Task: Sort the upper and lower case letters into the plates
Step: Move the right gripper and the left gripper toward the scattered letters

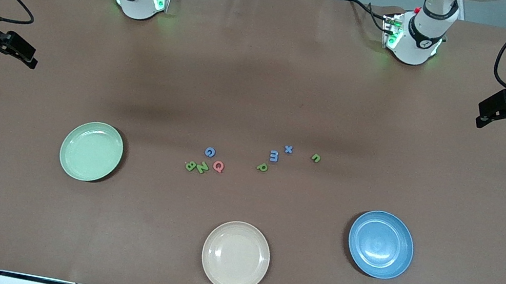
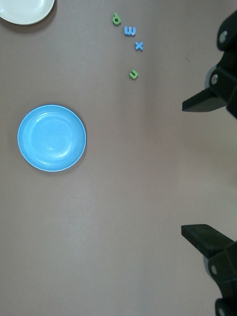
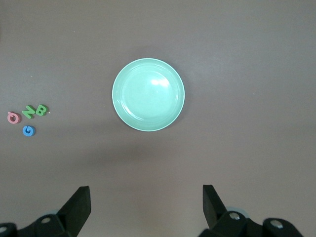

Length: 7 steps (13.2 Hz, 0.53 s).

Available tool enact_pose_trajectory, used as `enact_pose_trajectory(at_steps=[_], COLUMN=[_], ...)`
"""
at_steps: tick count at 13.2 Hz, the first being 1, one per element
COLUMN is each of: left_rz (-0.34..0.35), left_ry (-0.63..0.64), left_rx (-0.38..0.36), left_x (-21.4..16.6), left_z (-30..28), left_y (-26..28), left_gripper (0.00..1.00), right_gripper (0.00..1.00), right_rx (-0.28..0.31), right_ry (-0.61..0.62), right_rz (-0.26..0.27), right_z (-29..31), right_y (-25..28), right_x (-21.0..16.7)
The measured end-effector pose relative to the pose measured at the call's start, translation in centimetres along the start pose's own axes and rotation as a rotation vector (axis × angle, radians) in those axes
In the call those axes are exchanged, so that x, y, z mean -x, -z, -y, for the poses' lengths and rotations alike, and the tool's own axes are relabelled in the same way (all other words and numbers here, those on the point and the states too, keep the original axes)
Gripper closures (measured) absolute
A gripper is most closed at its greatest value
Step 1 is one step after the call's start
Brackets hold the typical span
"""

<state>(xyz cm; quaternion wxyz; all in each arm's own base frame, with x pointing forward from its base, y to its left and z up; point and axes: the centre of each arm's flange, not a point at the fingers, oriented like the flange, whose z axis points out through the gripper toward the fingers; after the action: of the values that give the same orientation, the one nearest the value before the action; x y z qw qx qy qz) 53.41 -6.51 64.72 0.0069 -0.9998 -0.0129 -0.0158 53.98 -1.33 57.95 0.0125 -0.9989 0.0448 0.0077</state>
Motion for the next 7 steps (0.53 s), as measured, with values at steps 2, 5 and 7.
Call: enact_pose_trajectory(at_steps=[2,5,7], left_rz=[0.008,0.004,0.017], left_ry=[0.003,0.005,-0.009], left_rx=[-0.001,-0.043,-0.056], left_x=[0.04,-0.2,-0.65], left_z=[0.16,0.7,0.11], left_y=[-0.11,-0.16,-1.0], left_gripper=[0.0,0.0,0.0], right_gripper=[0.0,0.0,0.0], right_rx=[0.0,-0.001,-0.001], right_ry=[0.001,-0.002,-0.002], right_rz=[0.0,0.0,0.001], right_z=[0.05,-0.14,-0.15], right_y=[0.0,0.0,-0.01], right_x=[0.01,-0.01,0.0])
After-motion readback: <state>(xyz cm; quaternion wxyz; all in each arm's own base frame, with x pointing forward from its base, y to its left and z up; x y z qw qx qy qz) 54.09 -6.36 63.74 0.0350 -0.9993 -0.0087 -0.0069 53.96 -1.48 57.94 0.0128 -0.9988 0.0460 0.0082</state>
